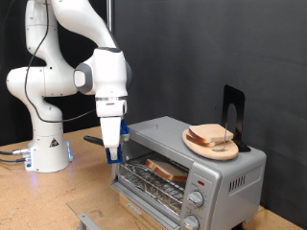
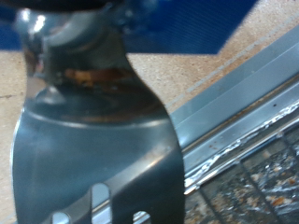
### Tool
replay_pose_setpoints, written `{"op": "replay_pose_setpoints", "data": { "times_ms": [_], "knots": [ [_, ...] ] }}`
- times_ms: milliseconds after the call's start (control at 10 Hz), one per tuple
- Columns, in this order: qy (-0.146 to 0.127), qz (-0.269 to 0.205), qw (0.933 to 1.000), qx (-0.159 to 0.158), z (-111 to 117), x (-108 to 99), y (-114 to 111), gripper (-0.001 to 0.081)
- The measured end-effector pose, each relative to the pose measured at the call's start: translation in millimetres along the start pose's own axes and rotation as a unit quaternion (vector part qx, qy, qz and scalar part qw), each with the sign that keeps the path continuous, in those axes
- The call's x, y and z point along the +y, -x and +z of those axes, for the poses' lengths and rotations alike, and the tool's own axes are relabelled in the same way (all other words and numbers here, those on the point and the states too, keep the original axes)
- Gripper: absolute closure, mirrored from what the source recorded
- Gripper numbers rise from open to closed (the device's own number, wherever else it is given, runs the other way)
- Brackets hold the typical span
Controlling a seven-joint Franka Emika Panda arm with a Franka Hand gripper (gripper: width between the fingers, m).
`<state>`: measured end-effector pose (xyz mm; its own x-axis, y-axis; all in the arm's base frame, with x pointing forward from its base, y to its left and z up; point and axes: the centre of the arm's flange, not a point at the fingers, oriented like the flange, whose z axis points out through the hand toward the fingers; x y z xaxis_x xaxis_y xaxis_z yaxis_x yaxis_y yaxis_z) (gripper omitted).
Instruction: Make a piece of toast with the oven
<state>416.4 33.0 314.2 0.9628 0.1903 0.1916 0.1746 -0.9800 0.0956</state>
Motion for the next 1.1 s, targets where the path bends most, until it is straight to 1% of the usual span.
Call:
{"op": "replay_pose_setpoints", "data": {
  "times_ms": [300, 500, 900, 1100],
  "knots": [
    [-0.019, -0.007, 0.9996, -0.022, 7, 9, 12, 0.0406],
    [-0.033, -0.014, 0.9987, -0.037, 18, 22, 31, 0.0406],
    [-0.055, -0.021, 0.9978, -0.032, 16, 49, 50, 0.0406],
    [-0.058, -0.018, 0.9978, -0.028, 11, 54, 52, 0.0406]
  ]
}}
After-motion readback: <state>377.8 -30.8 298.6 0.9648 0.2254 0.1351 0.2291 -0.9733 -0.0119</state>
